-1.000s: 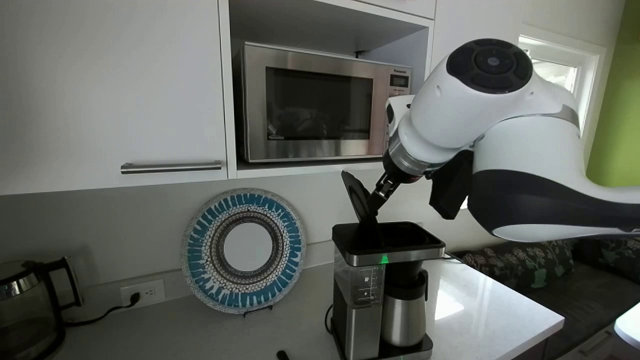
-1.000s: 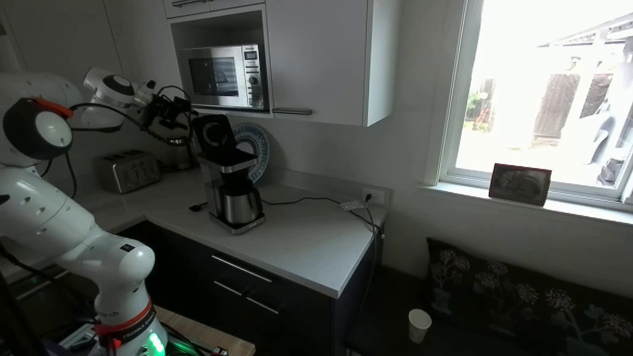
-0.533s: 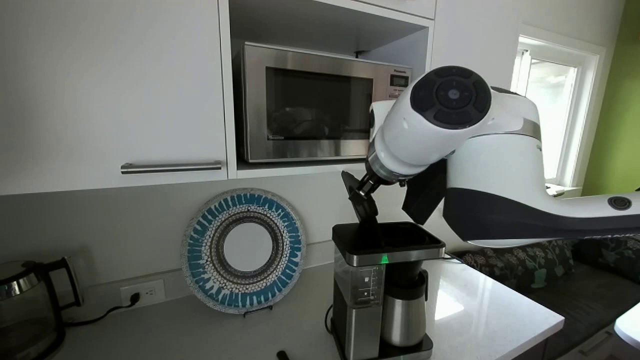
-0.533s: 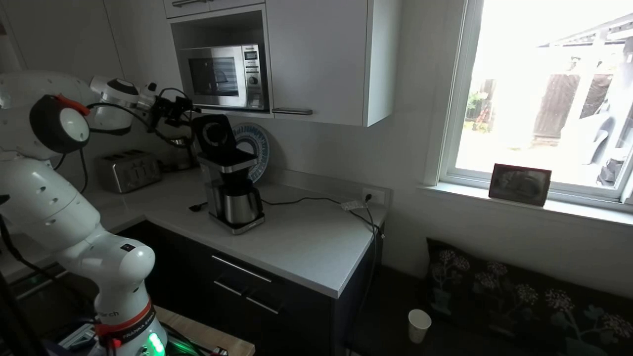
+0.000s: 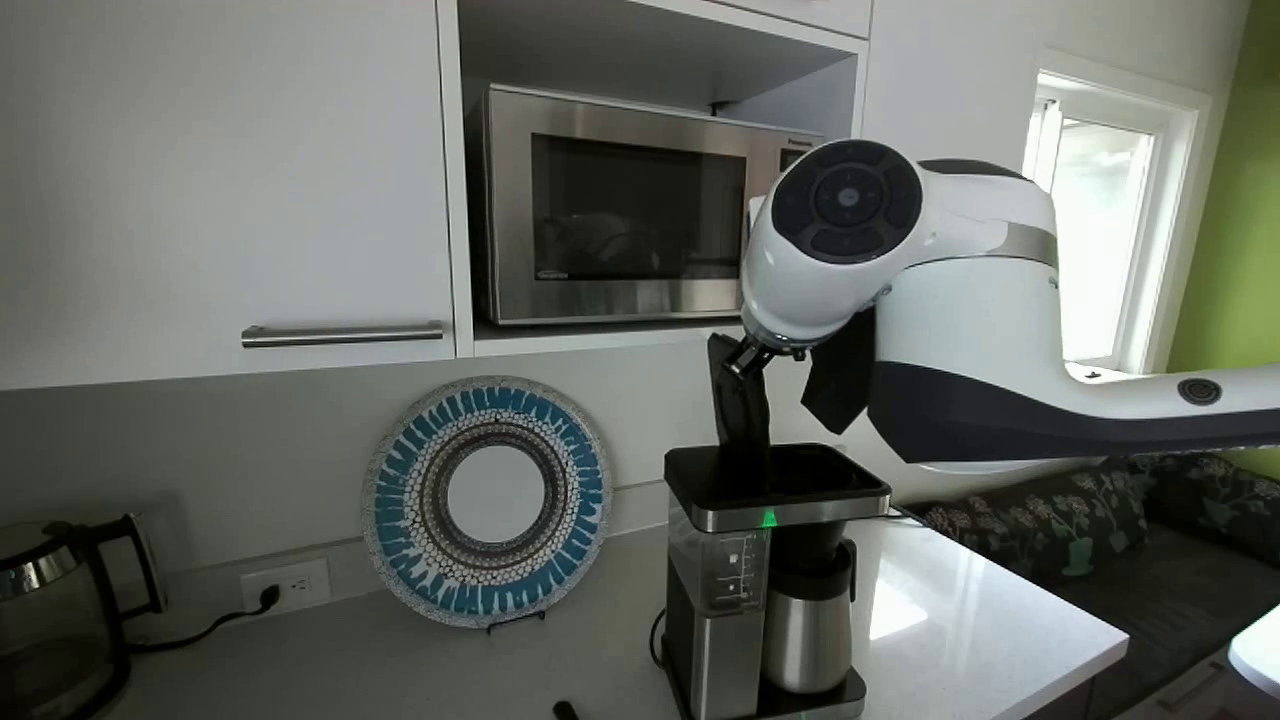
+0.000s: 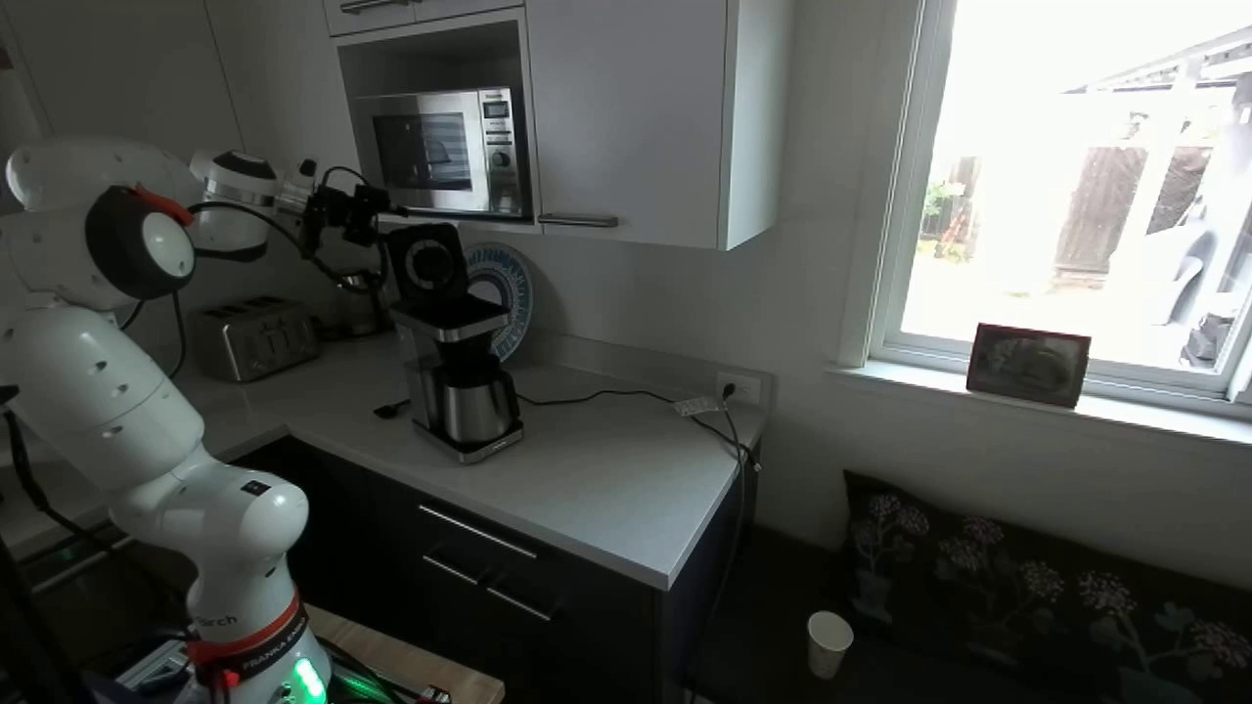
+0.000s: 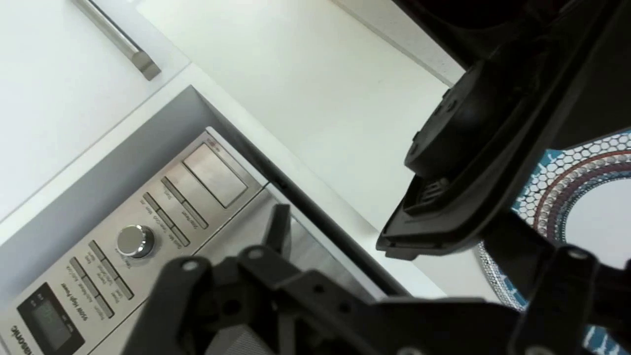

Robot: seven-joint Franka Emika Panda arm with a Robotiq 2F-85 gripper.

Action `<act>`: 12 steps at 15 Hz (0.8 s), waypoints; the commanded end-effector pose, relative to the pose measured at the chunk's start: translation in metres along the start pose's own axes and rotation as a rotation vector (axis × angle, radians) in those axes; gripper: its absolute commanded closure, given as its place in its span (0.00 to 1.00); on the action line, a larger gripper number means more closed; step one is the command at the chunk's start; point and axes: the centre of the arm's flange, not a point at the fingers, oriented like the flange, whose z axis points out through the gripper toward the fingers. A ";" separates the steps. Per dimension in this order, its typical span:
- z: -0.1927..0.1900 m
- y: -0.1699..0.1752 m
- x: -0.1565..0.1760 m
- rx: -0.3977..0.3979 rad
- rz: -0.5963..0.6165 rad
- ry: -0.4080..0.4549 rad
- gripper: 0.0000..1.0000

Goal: Close the black lid on top of the coffee machine

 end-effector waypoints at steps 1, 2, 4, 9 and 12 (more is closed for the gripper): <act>0.000 0.015 0.000 -0.060 0.015 -0.031 0.00; 0.001 0.021 -0.002 -0.071 0.020 -0.046 0.00; 0.009 0.035 -0.008 -0.079 0.028 -0.080 0.00; 0.037 0.063 -0.020 -0.026 0.088 -0.148 0.00; 0.047 0.081 -0.019 0.053 0.158 -0.172 0.00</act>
